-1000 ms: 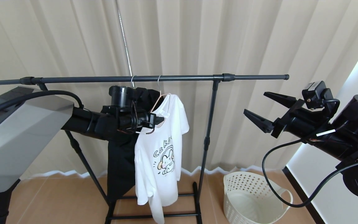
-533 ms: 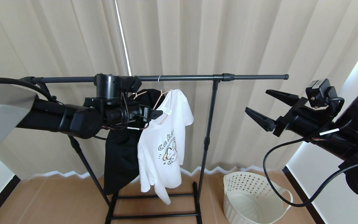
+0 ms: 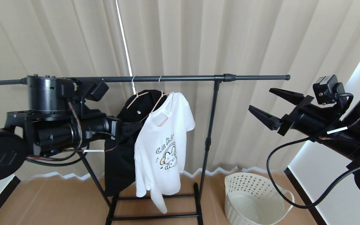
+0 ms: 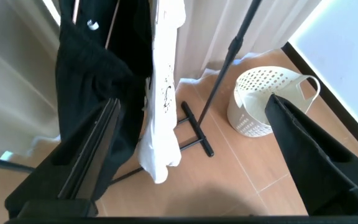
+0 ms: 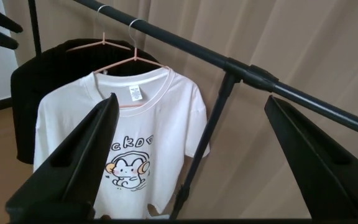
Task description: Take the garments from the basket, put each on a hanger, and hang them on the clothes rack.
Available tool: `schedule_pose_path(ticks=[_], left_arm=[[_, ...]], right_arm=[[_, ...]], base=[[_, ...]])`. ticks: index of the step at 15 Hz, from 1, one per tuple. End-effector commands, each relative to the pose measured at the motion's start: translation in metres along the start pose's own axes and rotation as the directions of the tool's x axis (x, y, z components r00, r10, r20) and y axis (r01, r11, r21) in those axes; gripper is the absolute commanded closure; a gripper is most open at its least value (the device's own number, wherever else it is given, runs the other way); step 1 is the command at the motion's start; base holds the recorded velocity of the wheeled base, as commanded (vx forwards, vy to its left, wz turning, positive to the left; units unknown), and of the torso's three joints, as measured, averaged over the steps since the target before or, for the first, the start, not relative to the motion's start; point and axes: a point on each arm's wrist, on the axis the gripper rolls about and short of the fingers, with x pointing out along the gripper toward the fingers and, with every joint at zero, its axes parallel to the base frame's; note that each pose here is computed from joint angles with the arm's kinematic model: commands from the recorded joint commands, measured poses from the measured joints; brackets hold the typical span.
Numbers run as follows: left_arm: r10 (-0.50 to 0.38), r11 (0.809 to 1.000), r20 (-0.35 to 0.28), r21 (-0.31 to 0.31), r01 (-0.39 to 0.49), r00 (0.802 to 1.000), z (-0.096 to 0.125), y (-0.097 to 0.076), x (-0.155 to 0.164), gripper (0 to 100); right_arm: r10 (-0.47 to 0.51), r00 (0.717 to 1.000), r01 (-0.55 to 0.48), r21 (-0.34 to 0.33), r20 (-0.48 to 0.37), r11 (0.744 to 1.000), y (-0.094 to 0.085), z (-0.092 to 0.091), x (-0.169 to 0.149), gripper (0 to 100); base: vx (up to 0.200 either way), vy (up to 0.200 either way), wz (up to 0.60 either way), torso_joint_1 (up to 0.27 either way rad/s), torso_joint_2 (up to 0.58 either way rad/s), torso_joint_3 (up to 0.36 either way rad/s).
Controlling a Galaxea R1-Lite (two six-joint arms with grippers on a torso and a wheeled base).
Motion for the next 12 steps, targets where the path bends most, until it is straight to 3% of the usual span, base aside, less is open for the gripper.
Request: schedule_pose_path(ticks=[1,3,5,8,9,12], left_arm=[[0.006,1.000,0.069,0.008,-0.007,0.998,-0.005,-0.005,-0.044,0],[0.005,1.000,0.081,0.008,-0.006,0.997,-0.014,-0.007,-0.061,0],[0.010,1.000,0.083,0.007,-0.010,0.997,-0.032,-0.011,-0.087,0],[0.011,1.000,0.051,0.002,-0.011,0.999,-0.061,-0.014,-0.110,0],[0.013,1.000,0.045,0.001,-0.013,0.999,-0.077,-0.016,-0.123,0],[0.031,1.000,-0.003,-0.004,-0.031,1.000,-0.116,-0.021,-0.152,0]], right_arm=[[-0.004,1.000,0.004,0.005,0.017,1.000,0.002,0.010,0.000,0],[-0.030,0.999,0.031,0.037,-0.014,0.999,0.005,0.017,-0.003,0],[-0.100,0.987,0.110,0.078,-0.126,0.991,0.010,0.036,-0.013,0],[-0.229,0.932,0.261,0.084,-0.280,0.962,0.023,0.051,-0.039,0],[-0.254,0.910,0.295,0.079,-0.329,0.952,0.035,0.051,-0.063,0],[-0.239,0.904,0.284,0.078,-0.355,0.956,0.067,0.045,-0.119,0]], base=[[0.000,0.000,0.00,0.000,0.00,0.000],[0.000,0.000,0.00,0.000,0.00,0.000],[0.000,0.000,0.00,0.000,0.00,0.000],[0.000,0.000,0.00,0.000,0.00,0.000],[0.000,0.000,0.00,0.000,0.00,0.000],[0.000,0.000,0.00,0.000,0.00,0.000]])
